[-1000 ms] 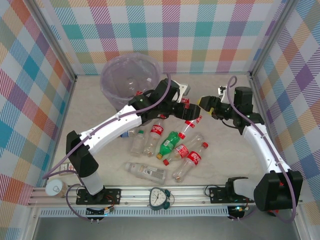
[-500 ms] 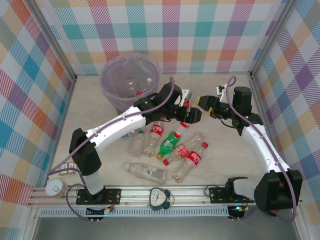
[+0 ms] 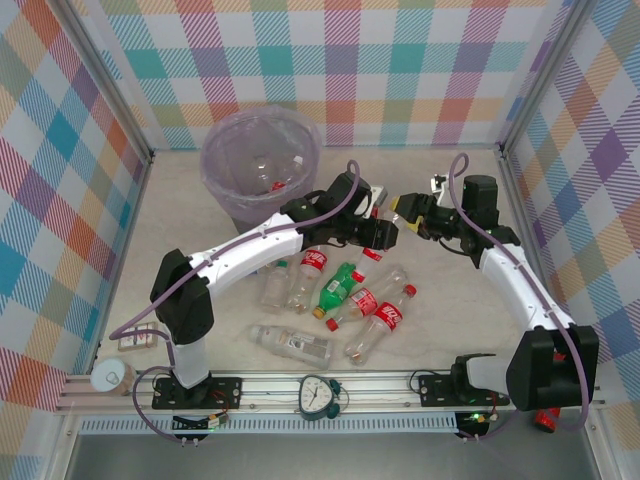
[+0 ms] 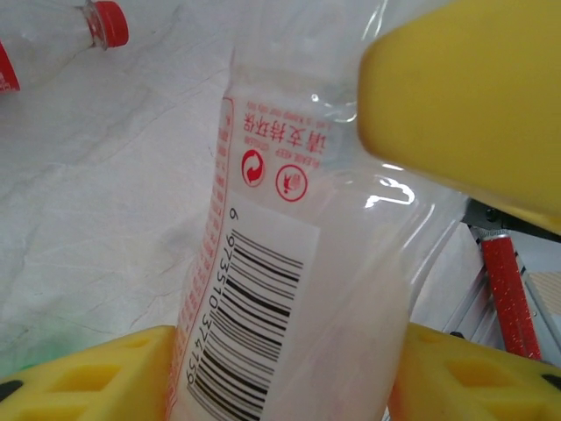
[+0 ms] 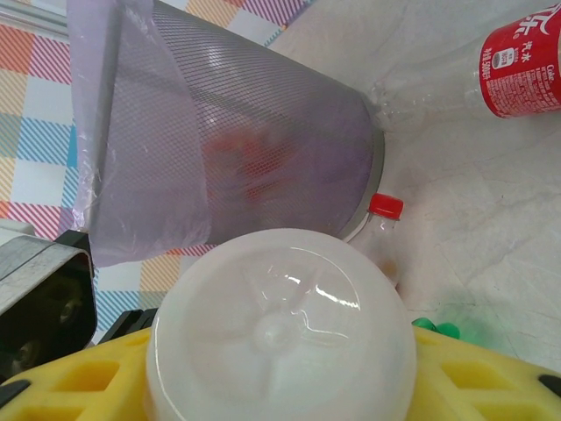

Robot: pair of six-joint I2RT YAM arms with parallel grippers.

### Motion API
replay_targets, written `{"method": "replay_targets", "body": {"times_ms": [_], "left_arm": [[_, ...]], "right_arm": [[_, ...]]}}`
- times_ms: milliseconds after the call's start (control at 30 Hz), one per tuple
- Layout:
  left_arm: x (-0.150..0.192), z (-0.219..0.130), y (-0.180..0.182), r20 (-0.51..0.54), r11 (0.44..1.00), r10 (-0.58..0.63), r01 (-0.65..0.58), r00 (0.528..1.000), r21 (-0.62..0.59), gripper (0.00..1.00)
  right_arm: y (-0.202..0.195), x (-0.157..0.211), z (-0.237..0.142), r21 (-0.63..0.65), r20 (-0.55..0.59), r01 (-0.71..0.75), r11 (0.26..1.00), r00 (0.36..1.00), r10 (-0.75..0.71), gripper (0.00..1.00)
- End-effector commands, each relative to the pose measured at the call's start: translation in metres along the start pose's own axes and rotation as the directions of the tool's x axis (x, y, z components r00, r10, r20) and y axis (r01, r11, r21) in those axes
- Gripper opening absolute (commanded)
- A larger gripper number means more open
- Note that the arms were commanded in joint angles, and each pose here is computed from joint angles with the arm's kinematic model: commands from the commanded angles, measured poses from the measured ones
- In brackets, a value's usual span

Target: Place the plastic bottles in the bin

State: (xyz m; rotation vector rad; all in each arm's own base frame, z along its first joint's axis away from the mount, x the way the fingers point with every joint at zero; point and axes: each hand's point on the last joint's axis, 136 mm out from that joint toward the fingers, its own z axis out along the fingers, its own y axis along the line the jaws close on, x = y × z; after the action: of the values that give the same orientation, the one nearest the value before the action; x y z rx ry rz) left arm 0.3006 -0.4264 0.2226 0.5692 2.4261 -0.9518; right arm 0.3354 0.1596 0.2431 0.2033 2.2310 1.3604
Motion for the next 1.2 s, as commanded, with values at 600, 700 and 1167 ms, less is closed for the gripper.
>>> {"method": "replay_targets", "body": {"times_ms": [600, 700, 1167], "left_arm": [[-0.038, -0.048, -0.021, 0.213, 0.992, 0.128, -0.127, 0.969, -0.018, 0.42], [-0.056, -0.071, -0.03, 0.29, 0.99, 0.139, -0.138, 0.947, -0.026, 0.41], [-0.141, -0.228, -0.053, 0.689, 0.972, 0.236, -0.176, 0.685, -0.158, 0.42]], "right_arm": [[0.027, -0.051, -0.076, 0.293, 0.132, 0.103, 0.95, 0.98, -0.147, 0.99], [0.032, -0.057, -0.088, 0.298, 0.223, 0.079, 0.951, 0.963, -0.15, 1.0], [0.014, -0.035, -0.063, 0.157, 0.206, 0.123, 0.98, 0.966, -0.154, 0.99]]}}
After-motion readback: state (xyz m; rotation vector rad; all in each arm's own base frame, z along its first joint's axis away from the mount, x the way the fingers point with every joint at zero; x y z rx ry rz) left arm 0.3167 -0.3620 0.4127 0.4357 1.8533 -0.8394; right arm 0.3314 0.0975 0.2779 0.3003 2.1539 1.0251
